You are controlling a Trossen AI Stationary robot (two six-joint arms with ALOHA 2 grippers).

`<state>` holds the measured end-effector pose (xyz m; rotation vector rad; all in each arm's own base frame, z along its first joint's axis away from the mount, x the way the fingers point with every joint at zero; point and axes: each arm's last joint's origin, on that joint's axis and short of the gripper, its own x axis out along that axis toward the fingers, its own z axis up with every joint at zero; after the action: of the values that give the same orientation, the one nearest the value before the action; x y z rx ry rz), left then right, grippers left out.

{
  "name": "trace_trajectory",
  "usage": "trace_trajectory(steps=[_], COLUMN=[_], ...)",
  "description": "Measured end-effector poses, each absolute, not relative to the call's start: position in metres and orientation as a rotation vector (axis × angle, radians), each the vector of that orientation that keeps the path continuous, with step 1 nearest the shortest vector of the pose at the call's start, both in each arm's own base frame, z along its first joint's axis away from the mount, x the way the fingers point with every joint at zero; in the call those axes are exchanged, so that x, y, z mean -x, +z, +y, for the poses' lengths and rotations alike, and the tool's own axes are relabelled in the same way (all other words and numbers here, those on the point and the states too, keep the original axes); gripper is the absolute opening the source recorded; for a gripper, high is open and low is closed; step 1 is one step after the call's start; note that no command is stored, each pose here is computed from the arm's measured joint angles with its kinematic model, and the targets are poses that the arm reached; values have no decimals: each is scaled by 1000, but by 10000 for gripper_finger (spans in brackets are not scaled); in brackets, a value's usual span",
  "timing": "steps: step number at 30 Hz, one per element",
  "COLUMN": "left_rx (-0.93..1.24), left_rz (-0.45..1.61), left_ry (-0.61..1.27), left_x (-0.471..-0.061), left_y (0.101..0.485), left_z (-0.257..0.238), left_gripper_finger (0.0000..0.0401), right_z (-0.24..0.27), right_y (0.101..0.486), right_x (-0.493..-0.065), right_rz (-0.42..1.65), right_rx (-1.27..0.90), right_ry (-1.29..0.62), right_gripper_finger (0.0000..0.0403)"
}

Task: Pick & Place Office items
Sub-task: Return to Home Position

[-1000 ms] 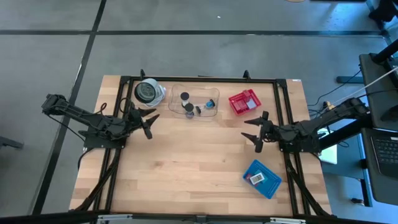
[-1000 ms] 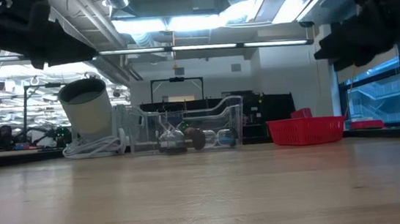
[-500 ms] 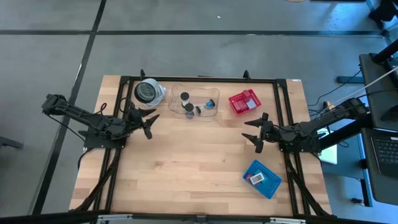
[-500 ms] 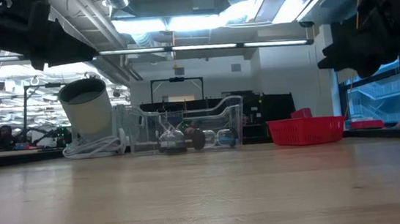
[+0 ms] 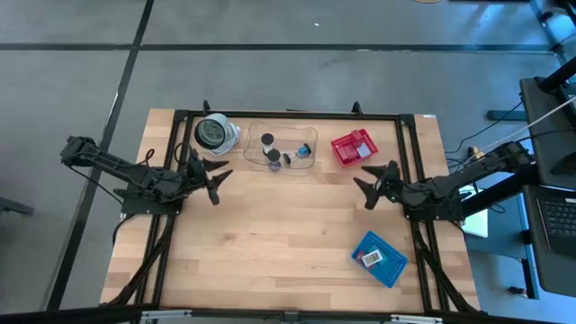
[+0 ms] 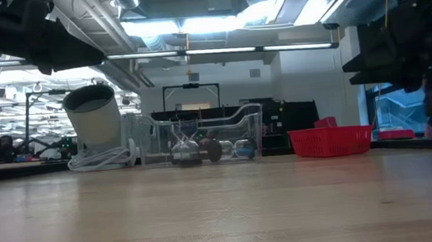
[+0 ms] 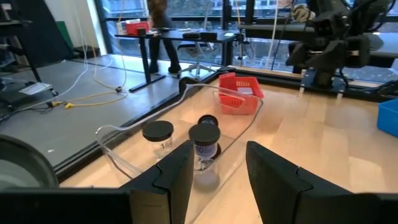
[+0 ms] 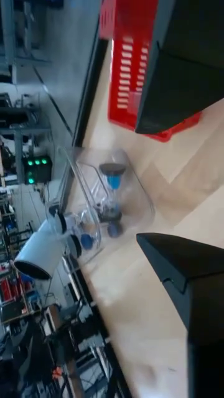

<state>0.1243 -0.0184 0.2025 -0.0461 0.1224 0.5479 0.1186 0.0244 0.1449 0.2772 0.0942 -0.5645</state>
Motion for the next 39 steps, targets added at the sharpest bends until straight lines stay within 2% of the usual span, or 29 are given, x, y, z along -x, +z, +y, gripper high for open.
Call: trace_trajectory(steps=[6, 10, 18, 23, 30, 39], left_rx=[48, 54, 168, 226, 290, 292], left_rz=[125, 115, -59, -167, -316, -368], left_ry=[530, 529, 540, 602, 693, 828], left_x=[-125, -123, -102, -89, -68, -65], left_y=[202, 204, 223, 231, 240, 242], left_z=[-19, -18, -9, 2, 13, 21], left_gripper_finger=[143, 143, 143, 143, 143, 143], right_z=[24, 21, 19, 21, 25, 31], right_y=[145, 146, 147, 146, 145, 144], right_x=[-118, -116, -115, -116, -119, -121], right_rz=[92, 59, 61, 115, 153, 197], right_rx=[-247, -220, -141, -55, -74, -107], right_ry=[-594, -708, -789, -715, -546, -323], right_gripper_finger=[274, 270, 255, 253, 253, 253])
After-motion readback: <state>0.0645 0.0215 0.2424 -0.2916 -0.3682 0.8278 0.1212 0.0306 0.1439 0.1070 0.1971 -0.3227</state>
